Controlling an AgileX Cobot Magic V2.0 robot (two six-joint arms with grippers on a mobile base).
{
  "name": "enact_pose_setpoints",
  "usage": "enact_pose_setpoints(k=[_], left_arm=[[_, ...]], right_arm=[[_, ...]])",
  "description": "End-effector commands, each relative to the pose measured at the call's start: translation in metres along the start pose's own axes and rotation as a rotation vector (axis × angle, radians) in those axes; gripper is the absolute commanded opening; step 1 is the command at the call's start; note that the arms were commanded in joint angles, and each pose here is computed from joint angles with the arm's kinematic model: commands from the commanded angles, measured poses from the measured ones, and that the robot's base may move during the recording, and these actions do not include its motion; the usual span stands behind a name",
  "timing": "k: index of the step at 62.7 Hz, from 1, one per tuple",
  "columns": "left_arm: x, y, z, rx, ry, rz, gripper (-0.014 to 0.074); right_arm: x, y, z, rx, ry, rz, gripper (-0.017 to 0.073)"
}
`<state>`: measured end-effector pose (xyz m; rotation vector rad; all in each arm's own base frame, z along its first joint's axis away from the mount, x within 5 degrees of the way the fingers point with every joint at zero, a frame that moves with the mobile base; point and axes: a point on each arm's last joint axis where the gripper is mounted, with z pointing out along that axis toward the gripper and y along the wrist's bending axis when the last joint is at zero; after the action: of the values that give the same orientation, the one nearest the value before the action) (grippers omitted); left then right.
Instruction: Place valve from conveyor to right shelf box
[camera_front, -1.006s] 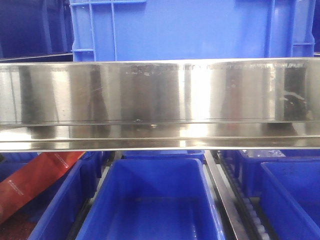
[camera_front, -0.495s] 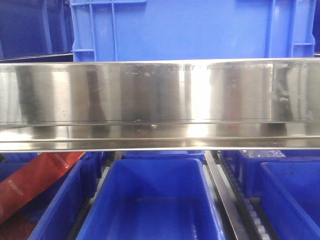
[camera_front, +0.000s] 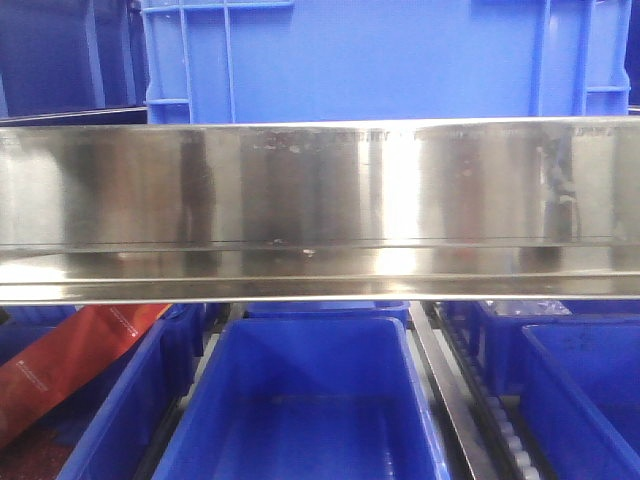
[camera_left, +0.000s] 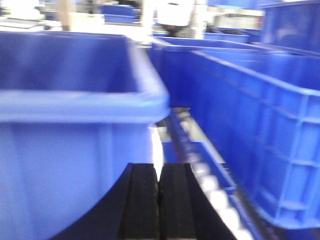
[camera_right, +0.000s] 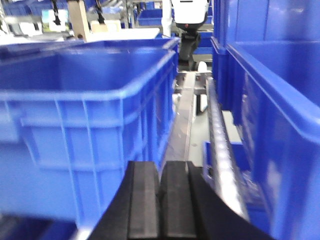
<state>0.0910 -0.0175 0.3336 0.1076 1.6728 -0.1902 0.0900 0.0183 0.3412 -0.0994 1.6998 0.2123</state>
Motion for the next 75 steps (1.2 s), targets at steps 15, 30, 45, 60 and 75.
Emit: enact_pose_setpoints(k=[15,30,45,60,75], left_arm=[[0.003,0.003,-0.027,-0.043,-0.017,-0.008,-0.0111],[0.003,0.003,-0.029,-0.043,-0.026,-0.007,-0.0111],[0.003,0.003,-0.029,-0.043,-0.026,-0.007,-0.0111],[0.003,0.003,-0.029,-0.043,-0.026,-0.007,-0.0111],[0.003,0.003,-0.029,-0.043,-0.026,-0.007,-0.0111]], right_arm=[[-0.001,-0.001,-0.005,0.011,-0.032,-0.023,-0.0162],[-0.006,-0.001,-0.005,0.010,-0.090,-0.023,-0.0162],[-0.006,-0.001,-0.005,0.010,-0.090,-0.023,-0.0162],[-0.006,-0.001,-0.005,0.010,-0.090,-0.023,-0.0162],[0.004,-0.002,-0.012,0.009,-0.116,-0.024,-0.0162]])
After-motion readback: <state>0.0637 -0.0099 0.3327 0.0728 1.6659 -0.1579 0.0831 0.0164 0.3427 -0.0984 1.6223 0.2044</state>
